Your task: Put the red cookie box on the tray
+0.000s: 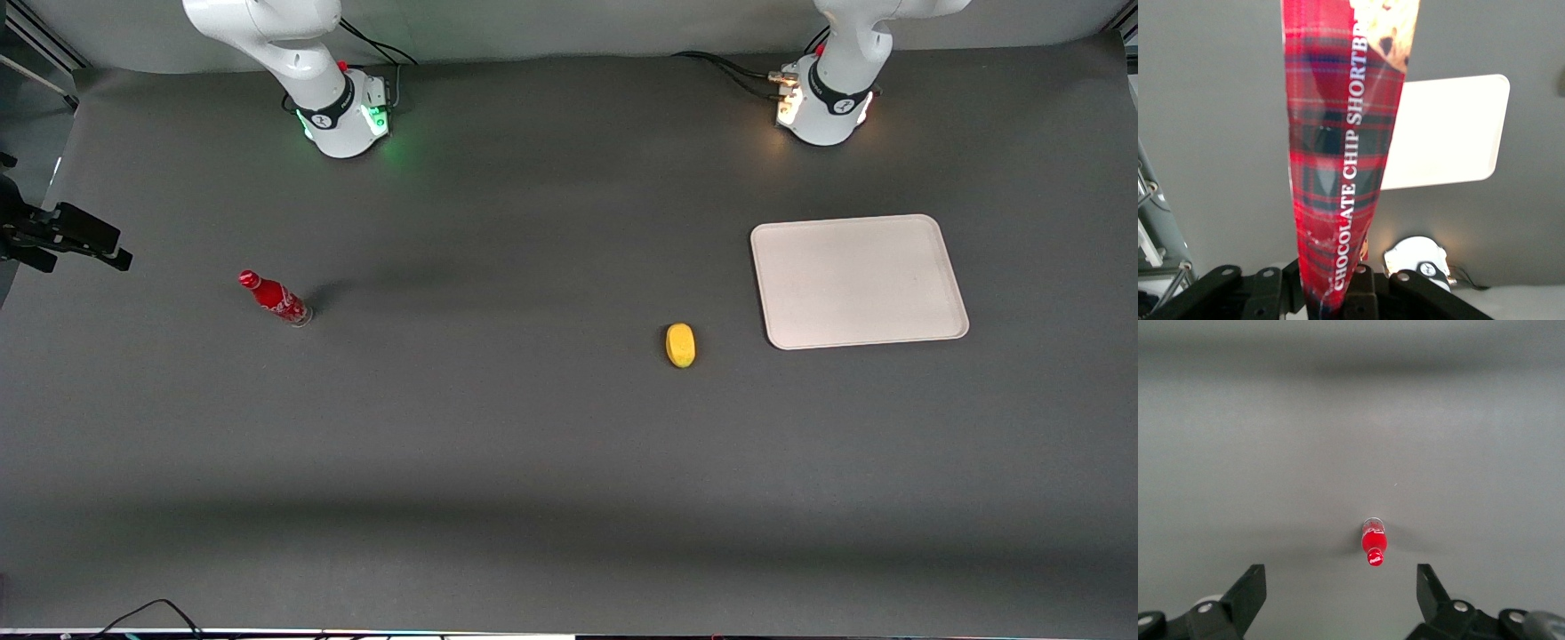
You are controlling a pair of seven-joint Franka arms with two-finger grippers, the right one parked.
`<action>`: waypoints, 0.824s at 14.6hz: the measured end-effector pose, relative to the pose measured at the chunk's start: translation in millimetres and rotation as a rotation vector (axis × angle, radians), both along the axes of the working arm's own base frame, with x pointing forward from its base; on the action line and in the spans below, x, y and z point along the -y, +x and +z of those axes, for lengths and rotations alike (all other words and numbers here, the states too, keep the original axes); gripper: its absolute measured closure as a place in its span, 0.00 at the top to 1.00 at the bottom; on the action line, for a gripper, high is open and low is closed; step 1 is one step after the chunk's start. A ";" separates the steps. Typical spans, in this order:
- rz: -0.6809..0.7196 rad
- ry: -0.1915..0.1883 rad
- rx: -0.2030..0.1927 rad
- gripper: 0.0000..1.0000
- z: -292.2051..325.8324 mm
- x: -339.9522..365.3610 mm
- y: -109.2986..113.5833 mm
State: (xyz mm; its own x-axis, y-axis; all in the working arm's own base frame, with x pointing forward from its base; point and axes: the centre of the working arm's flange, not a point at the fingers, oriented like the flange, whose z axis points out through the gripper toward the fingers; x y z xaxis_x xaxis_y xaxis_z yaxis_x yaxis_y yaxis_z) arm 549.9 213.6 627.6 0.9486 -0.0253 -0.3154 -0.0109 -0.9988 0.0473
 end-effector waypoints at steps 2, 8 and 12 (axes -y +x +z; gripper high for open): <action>0.007 0.022 -0.009 0.15 -6.8 32.1 -7.4; 0.015 -0.002 0.012 0.15 -141.9 65.3 -35.6; 0.034 0.004 0.027 0.15 -269.3 66.4 -67.7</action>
